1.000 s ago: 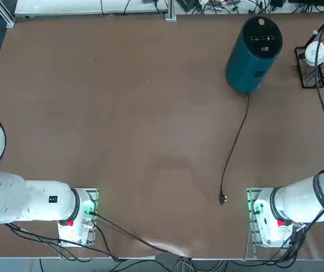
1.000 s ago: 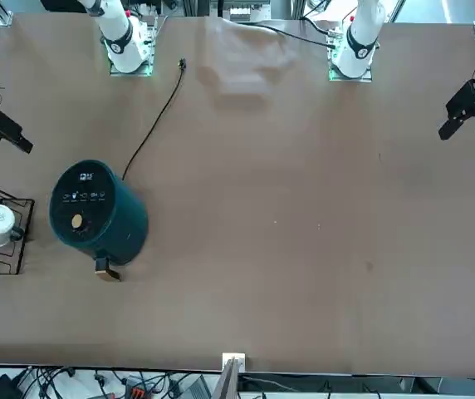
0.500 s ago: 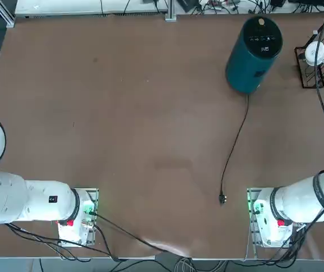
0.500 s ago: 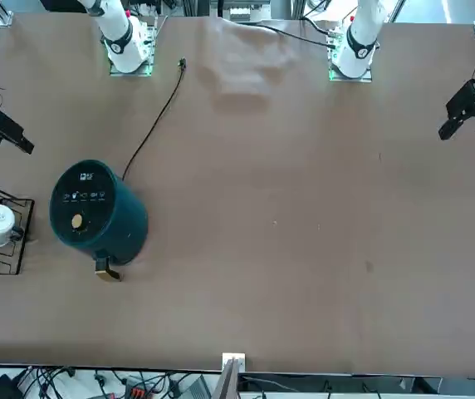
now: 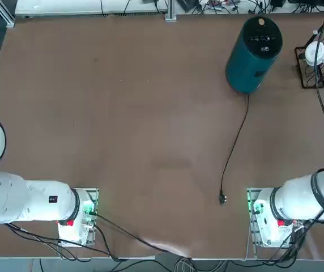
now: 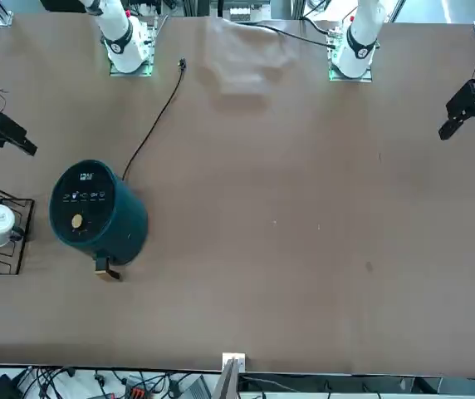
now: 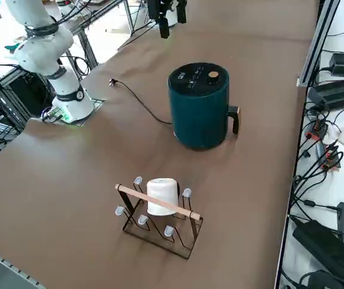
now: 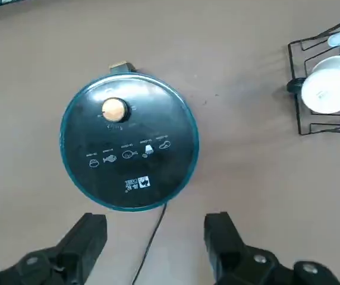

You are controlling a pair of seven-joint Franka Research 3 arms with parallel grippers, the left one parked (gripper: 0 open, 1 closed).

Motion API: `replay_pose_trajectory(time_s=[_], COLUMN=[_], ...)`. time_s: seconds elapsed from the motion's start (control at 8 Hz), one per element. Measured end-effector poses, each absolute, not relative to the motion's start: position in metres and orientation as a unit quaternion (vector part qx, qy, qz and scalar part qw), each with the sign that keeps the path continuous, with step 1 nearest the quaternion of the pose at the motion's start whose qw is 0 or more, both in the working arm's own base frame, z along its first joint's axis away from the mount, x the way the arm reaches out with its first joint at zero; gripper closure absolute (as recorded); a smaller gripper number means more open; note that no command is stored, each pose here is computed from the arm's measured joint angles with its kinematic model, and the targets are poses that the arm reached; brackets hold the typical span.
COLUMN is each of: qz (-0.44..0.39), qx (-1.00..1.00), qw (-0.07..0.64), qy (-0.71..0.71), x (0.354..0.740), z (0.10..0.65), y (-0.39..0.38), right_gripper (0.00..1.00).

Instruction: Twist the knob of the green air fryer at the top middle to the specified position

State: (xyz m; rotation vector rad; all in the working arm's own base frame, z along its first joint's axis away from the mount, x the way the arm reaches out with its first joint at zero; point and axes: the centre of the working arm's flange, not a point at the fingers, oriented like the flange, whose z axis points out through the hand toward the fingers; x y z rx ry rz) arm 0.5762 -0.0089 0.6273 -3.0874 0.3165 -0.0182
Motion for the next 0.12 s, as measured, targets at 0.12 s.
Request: replay_pose_trajectory(time_s=[0.12], qz=[-0.006], qx=[-0.995], qw=[0.017], qy=[0.098], x=[0.5762], z=[0.6274], y=[-0.0049], right_gripper=[0.00])
